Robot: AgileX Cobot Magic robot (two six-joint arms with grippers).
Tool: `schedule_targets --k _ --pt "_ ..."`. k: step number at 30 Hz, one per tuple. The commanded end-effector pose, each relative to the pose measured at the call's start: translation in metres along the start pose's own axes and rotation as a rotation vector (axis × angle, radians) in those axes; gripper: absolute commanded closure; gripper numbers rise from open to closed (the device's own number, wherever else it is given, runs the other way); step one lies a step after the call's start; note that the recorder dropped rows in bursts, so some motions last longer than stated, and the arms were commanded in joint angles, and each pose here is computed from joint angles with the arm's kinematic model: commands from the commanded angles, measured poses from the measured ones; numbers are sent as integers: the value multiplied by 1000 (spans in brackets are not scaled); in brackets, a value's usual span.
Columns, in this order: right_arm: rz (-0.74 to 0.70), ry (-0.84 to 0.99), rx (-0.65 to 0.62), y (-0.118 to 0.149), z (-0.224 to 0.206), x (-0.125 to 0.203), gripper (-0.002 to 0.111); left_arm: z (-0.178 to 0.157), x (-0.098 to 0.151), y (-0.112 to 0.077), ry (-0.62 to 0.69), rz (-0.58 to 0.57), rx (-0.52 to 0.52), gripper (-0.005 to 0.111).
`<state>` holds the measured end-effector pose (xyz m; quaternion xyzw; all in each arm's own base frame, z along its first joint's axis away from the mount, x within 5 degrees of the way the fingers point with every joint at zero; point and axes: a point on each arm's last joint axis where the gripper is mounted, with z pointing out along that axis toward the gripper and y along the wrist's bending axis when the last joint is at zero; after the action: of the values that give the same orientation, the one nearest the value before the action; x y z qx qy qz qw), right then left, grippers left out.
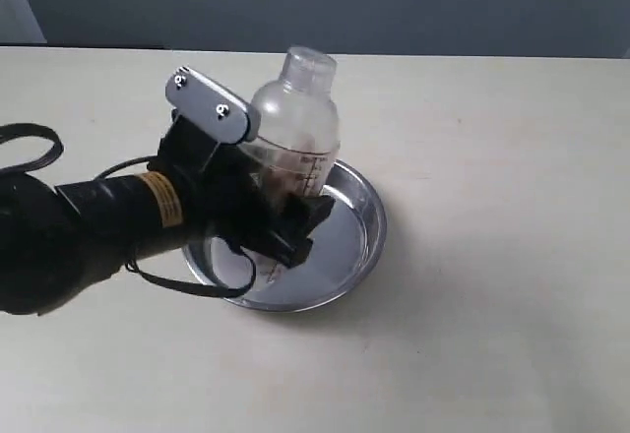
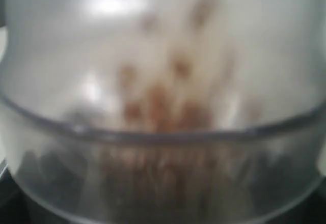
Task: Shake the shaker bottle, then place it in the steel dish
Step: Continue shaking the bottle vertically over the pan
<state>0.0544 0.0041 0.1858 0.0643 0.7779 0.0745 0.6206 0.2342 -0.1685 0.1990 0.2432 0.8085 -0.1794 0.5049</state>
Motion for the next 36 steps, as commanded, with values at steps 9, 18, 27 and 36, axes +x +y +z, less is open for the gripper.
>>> schedule_targets --k 9,18,27,36 --pt "0 -11 4 0 0 0 109 -1 -11 -1 -125 -43 10 106" --pt "0 -11 4 0 0 0 109 -22 -54 -4 -184 9 18 106" --pt "-4 -11 6 0 0 0 109 -11 -13 18 -49 -50 -70 106" --pt "-4 -11 6 0 0 0 109 -21 -38 22 -269 -54 -95 106"
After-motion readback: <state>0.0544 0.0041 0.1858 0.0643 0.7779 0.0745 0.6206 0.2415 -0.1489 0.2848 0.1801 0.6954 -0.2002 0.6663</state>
